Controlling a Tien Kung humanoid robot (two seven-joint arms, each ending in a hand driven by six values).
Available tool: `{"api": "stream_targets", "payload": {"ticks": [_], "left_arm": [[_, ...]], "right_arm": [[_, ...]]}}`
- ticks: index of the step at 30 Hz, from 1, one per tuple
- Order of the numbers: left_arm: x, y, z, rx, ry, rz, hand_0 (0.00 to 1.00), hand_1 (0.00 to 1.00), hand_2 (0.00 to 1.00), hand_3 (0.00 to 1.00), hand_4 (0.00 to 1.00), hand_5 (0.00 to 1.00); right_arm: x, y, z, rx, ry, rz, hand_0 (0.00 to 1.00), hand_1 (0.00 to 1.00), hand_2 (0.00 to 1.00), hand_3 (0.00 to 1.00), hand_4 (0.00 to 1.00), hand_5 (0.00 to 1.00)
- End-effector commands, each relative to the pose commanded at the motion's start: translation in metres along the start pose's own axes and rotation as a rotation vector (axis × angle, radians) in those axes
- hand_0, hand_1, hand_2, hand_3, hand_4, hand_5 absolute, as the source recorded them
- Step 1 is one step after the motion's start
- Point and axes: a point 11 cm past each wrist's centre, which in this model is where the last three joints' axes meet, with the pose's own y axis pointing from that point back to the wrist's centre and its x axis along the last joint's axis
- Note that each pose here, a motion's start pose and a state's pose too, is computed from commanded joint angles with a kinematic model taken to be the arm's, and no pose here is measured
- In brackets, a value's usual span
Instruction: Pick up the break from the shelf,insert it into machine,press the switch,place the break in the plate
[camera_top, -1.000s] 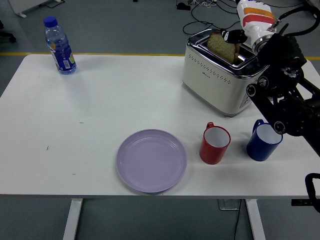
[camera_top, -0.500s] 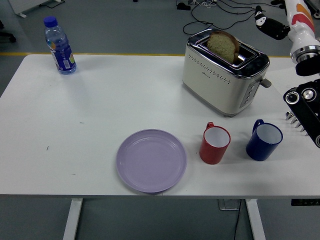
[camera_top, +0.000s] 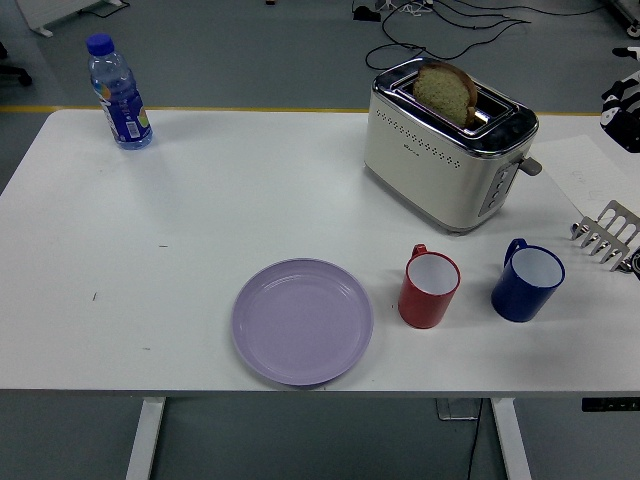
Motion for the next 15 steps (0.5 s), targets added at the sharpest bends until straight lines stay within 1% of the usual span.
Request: {"api": "stream_targets", "payload": {"ticks": [2,3,6,8,9,12,13,14,15], "left_arm": [[0.000,0.000,0.000,0.001,-0.001,0.000,0.671,0.666,0.674,0.688,0.429,0.957],[0.000,0.000,0.000,0.001,-0.003,0.000,0.671,0.665,0.675,0.688,0.428,0.958],[0.000,0.000,0.000,0.003,-0.005,0.000,0.671,0.665,0.675,0.688,0.428,0.958],[0.000,0.000,0.000,0.004,-0.008,0.001,0.671,0.665,0.675,0.688,0.428,0.958],[0.000,0.000,0.000,0.004,-0.009,0.001,0.671,0.665,0.675,0.688,0.429,0.961],[0.000,0.000,-0.001,0.004,-0.011,0.000,0.671,0.665,0.675,0.688,0.429,0.961],[0.000,0.000,-0.001,0.004,-0.011,0.000,0.671,0.665,0.675,0.688,0.429,0.961],[0.000,0.000,0.000,0.004,-0.012,0.000,0.671,0.664,0.675,0.688,0.427,0.960],[0.000,0.000,0.000,0.004,-0.012,0.000,0.671,0.664,0.675,0.688,0.427,0.960]], "right_arm": [[-0.005,0.005,0.008,-0.018,0.012,-0.021,0.213,0.263,0.377,0.768,0.428,0.002],[-0.008,0.008,0.012,-0.027,0.020,-0.034,0.153,0.220,0.346,0.763,0.472,0.002],[-0.016,0.013,0.017,-0.040,0.035,-0.062,0.153,0.220,0.346,0.763,0.472,0.002],[-0.024,0.016,0.020,-0.047,0.053,-0.095,0.153,0.220,0.346,0.763,0.472,0.002],[-0.028,0.017,0.020,-0.048,0.059,-0.108,0.138,0.213,0.337,0.707,0.496,0.002],[-0.038,0.020,0.021,-0.050,0.080,-0.147,0.138,0.213,0.337,0.707,0.496,0.002],[-0.039,0.020,0.021,-0.050,0.082,-0.150,0.138,0.213,0.337,0.707,0.496,0.002],[-0.043,0.021,0.022,-0.051,0.087,-0.162,0.140,0.210,0.333,0.634,0.513,0.002],[-0.044,0.022,0.022,-0.051,0.089,-0.166,0.140,0.210,0.333,0.634,0.513,0.002]]}}
